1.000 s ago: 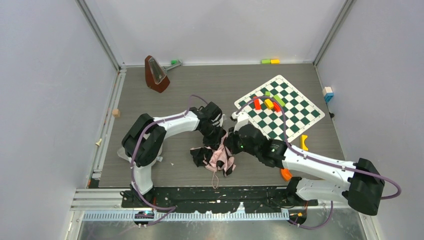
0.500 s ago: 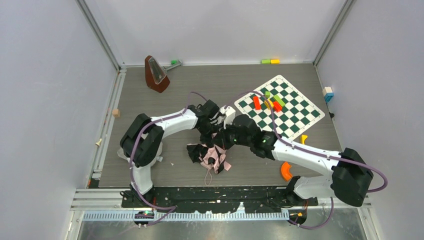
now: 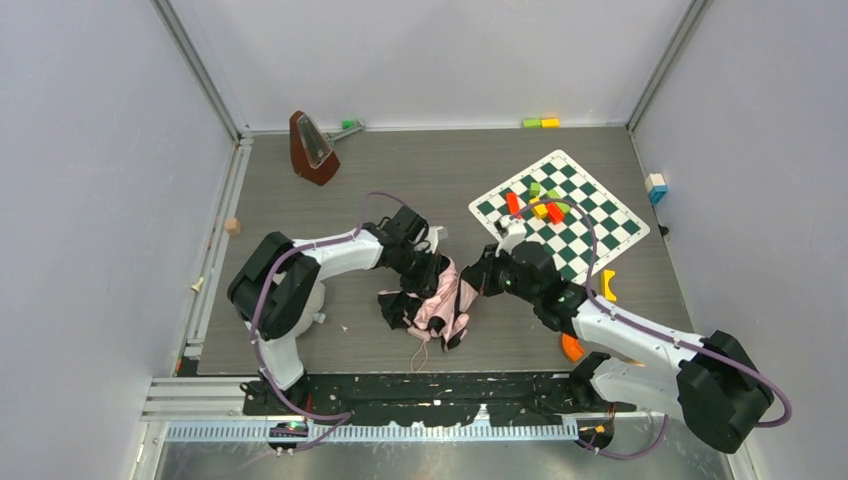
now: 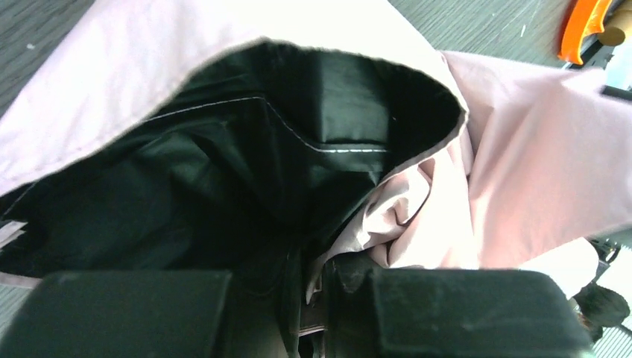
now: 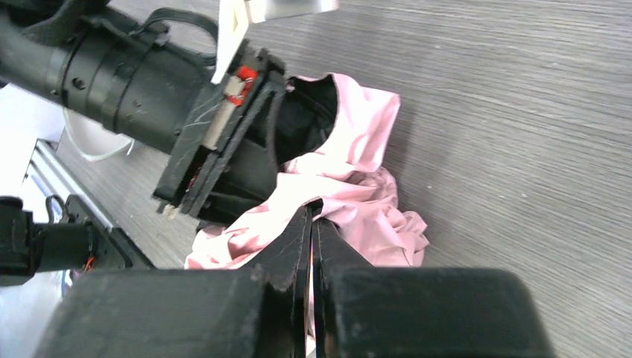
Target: Put away the umbrella
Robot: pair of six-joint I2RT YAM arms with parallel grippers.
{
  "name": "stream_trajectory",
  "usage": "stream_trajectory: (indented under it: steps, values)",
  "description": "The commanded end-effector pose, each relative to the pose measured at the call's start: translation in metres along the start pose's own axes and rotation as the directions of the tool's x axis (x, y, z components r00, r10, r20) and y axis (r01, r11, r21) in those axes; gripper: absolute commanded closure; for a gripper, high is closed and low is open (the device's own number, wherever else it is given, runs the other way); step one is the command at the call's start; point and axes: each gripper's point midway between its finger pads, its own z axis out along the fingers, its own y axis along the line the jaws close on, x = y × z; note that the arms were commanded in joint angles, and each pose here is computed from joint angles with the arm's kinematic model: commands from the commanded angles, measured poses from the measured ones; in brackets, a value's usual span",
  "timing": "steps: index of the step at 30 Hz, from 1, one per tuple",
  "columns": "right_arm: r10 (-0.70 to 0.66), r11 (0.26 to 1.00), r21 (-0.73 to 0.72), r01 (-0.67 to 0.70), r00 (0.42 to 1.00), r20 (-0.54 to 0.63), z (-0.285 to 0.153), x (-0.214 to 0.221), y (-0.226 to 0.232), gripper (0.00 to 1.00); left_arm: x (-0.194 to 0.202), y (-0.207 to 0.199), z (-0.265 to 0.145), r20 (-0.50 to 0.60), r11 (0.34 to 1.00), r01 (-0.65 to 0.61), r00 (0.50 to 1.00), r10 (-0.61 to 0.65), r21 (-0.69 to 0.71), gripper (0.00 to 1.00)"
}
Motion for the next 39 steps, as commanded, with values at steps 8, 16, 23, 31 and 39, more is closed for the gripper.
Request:
stream_trajectory:
  steps: [8, 16, 23, 31, 39]
  values:
    - [0.042, 0.990, -0.132, -0.050, 0.997, -0.064, 0.024, -0.030, 0.017, 0.95, -0.007, -0.005, -0.008, 0.141, 0.992, -0.110, 0.985, 0.101, 0.054, 0.66]
    - [0.109, 0.947, -0.274, -0.165, 0.972, -0.207, 0.054, -0.021, 0.044, 0.95, -0.009, -0.019, -0.011, 0.172, 0.979, -0.159, 0.976, 0.135, 0.129, 0.50]
    - [0.168, 0.927, -0.287, -0.241, 0.952, -0.255, 0.055, 0.000, 0.044, 0.95, -0.023, -0.023, -0.028, 0.274, 0.973, -0.150, 0.957, 0.099, 0.173, 0.38]
    - [0.232, 0.914, -0.274, -0.300, 0.939, -0.254, 0.045, 0.012, 0.048, 0.95, -0.037, -0.014, -0.043, 0.369, 0.962, -0.088, 0.929, -0.013, 0.257, 0.32]
    - [0.299, 0.881, -0.291, -0.374, 0.915, -0.270, 0.040, 0.024, 0.057, 0.95, -0.048, -0.024, -0.048, 0.410, 0.928, -0.077, 0.908, -0.085, 0.364, 0.16]
